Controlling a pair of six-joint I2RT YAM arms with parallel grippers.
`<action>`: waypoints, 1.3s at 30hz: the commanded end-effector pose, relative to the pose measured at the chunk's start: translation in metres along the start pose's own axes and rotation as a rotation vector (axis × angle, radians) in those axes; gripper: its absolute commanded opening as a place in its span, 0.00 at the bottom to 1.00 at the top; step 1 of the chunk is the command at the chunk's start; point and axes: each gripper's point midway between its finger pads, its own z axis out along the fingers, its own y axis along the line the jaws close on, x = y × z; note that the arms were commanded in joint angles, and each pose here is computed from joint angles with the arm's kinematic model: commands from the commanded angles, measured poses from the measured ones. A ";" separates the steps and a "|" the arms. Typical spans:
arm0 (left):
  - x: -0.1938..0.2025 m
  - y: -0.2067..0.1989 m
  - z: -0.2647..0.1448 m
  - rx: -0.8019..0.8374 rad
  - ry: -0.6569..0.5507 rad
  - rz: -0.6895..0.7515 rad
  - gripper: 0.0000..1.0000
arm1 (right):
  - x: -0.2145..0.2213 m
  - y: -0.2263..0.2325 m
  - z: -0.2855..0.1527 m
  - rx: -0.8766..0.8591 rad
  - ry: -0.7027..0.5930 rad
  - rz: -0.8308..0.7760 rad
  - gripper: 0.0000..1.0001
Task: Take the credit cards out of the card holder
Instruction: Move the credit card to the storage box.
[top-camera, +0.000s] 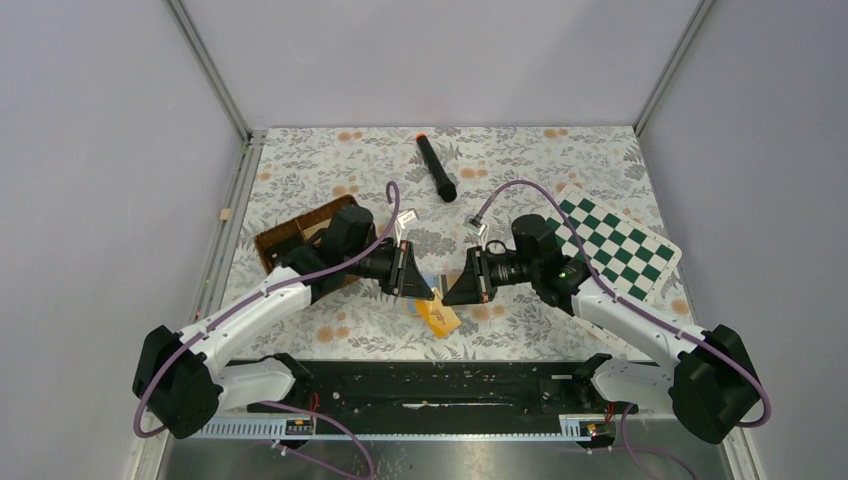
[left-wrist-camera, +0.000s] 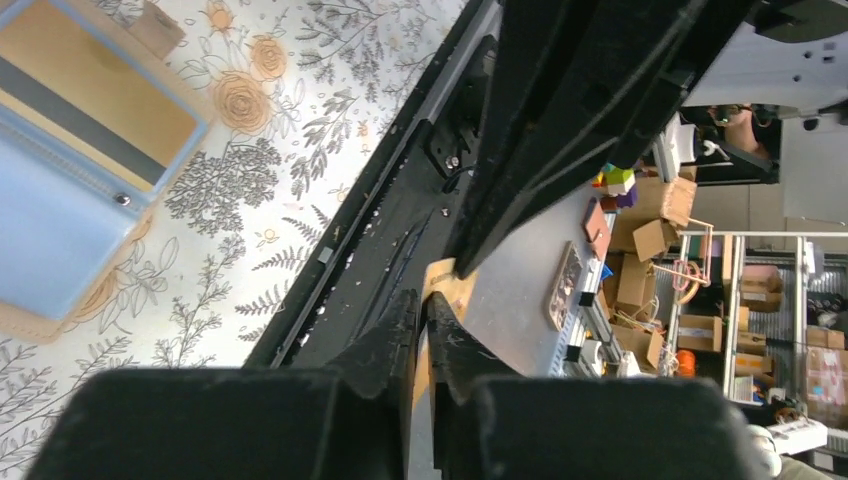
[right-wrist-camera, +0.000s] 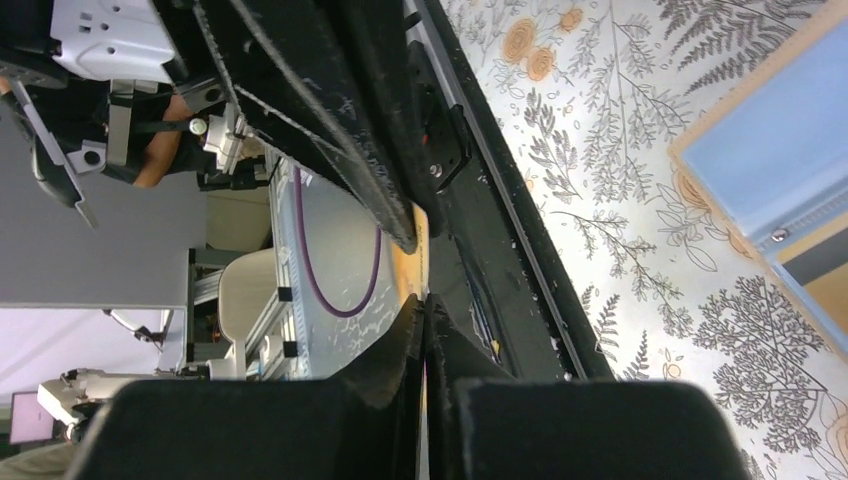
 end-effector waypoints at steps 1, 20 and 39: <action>-0.008 -0.011 0.000 0.057 -0.036 0.002 0.00 | -0.021 0.020 -0.004 -0.040 -0.059 -0.035 0.03; -0.046 0.006 -0.041 -0.149 -0.458 -0.221 0.00 | -0.053 -0.004 -0.048 0.267 -0.378 0.095 0.83; -0.041 -0.010 -0.074 -0.079 -0.638 -0.169 0.00 | -0.055 0.007 -0.031 0.088 -0.388 0.173 0.75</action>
